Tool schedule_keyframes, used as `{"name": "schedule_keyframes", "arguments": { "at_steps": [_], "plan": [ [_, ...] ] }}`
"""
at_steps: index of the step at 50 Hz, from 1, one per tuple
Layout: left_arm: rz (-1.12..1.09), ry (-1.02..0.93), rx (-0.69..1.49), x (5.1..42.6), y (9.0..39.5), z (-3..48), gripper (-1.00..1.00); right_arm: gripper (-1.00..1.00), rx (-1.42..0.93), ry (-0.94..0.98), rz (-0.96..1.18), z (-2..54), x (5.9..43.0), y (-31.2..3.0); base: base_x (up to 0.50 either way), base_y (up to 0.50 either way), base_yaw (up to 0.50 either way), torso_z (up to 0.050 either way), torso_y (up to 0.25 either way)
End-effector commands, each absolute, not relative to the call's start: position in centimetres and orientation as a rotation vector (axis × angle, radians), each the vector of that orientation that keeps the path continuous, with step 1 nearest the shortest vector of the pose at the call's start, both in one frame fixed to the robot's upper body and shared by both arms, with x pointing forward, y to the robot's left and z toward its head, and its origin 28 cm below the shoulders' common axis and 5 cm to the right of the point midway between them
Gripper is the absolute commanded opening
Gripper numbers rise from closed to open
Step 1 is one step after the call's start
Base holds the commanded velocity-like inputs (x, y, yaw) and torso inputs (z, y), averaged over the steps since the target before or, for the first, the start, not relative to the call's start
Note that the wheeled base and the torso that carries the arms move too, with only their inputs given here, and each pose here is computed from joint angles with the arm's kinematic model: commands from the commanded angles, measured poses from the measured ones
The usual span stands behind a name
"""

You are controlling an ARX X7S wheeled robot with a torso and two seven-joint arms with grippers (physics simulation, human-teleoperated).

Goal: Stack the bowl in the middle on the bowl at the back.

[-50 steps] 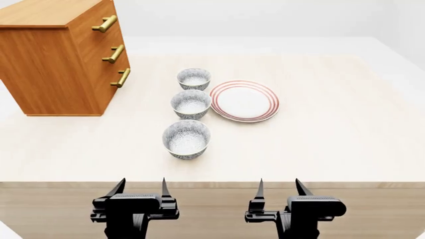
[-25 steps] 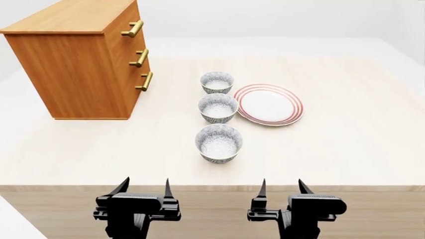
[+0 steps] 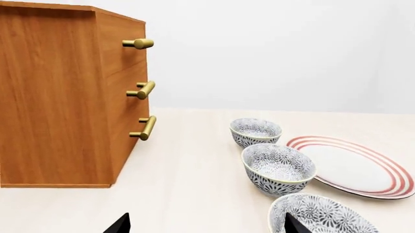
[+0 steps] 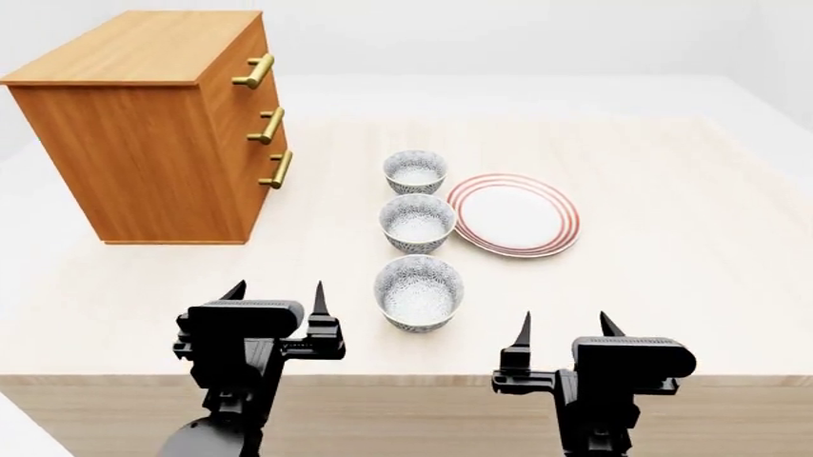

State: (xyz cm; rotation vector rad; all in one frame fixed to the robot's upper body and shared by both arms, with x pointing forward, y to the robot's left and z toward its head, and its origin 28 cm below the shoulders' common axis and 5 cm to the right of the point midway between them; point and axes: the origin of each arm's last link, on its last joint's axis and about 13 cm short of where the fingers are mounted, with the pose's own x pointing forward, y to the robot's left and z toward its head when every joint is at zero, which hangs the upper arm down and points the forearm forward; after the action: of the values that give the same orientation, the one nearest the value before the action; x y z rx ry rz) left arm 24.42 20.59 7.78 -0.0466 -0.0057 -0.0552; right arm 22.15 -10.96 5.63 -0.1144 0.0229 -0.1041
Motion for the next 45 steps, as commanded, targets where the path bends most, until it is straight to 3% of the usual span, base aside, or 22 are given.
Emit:
{"name": "schedule_keyframes", "arguments": {
  "at_steps": [1, 33, 45],
  "plan": [
    [-0.071, -0.026, -0.043, 25.2, 20.2, 10.1, 1.00, 1.00, -0.147, -0.010, -0.093, 7.2, 22.0, -11.2, 0.50, 0.00, 0.00, 0.000, 0.000],
    [-0.104, 0.019, -0.042, 25.5, 20.0, 10.1, 1.00, 1.00, -0.162, -0.042, -0.103, 7.7, 21.5, -11.4, 0.50, -0.01, 0.00, 0.000, 0.000],
    [-0.298, 0.294, -0.041, 26.7, 18.5, 12.3, 1.00, 1.00, -0.165, -0.057, -0.134, 7.4, 21.4, -11.6, 0.12, 0.00, 0.00, 0.000, 0.001]
  ]
}}
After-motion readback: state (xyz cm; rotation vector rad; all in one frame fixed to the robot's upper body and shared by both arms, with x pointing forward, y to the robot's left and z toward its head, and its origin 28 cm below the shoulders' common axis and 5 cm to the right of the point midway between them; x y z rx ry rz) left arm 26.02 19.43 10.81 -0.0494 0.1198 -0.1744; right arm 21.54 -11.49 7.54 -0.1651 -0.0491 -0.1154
